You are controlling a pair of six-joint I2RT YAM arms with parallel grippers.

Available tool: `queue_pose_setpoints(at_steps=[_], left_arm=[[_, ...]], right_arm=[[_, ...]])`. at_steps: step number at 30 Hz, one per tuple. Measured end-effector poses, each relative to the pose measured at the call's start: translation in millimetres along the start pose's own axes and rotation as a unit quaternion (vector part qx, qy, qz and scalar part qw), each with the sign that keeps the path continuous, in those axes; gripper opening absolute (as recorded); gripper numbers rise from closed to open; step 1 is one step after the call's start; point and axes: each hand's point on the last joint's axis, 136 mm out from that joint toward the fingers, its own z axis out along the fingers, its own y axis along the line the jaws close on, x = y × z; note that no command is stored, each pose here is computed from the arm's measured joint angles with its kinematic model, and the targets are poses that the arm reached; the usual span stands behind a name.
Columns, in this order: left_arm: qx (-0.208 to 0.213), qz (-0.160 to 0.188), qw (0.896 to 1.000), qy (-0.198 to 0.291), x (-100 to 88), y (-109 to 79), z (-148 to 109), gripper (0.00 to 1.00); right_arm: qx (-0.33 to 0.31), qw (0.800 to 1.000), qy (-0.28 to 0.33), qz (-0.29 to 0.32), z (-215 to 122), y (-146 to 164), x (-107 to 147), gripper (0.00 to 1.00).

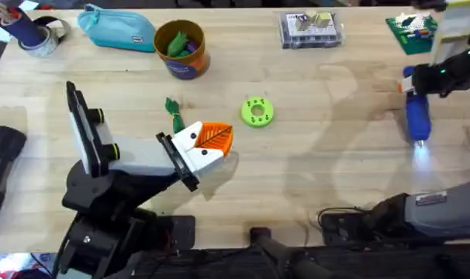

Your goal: Pick up the gripper from the table and insert it into the empty holder that is missing its gripper. Then pick up a screw, insert it into the mounting hole, and use the screwdriver to tighten it. Finally, clean up the table by picking up the vegetable and placing it into the bucket.

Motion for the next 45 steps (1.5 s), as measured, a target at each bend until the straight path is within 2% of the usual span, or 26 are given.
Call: queue_pose_setpoints(at_steps=[8,17,23,28,32,37,43,45], left_arm=[[0.000,0.000,1.000,0.000,-0.1,0.0,0,0.010],[0.000,0.000,1.000,0.000,-0.1,0.0,0,0.010],[0.000,0.000,1.000,0.000,-0.1,0.0,0,0.010],[0.000,0.000,1.000,0.000,-0.1,0.0,0,0.010],[0.000,0.000,1.000,0.000,0.0,0.0,0,0.010],[0.000,0.000,1.000,0.000,-0.1,0.0,0,0.010],[0.000,0.000,1.000,0.000,-0.1,0.0,0,0.010],[0.000,0.000,1.000,0.000,0.0,0.1,0,0.010]], right_arm=[[0.041,0.995,-0.094,0.021,-77,-11,-26,0.025],[0.055,0.988,-0.138,0.042,-130,-9,-24,0.025],[0.070,0.974,-0.203,0.073,-174,-10,-28,0.025],[0.057,0.954,-0.273,0.112,-192,3,-23,0.024],[0.026,0.927,-0.355,0.119,-201,38,-23,0.024],[-0.042,0.891,-0.444,0.082,-222,96,-25,0.023],[-0.153,0.856,-0.493,0.024,-244,176,-23,0.023],[-0.195,0.839,-0.508,-0.003,-253,208,-21,0.023]])
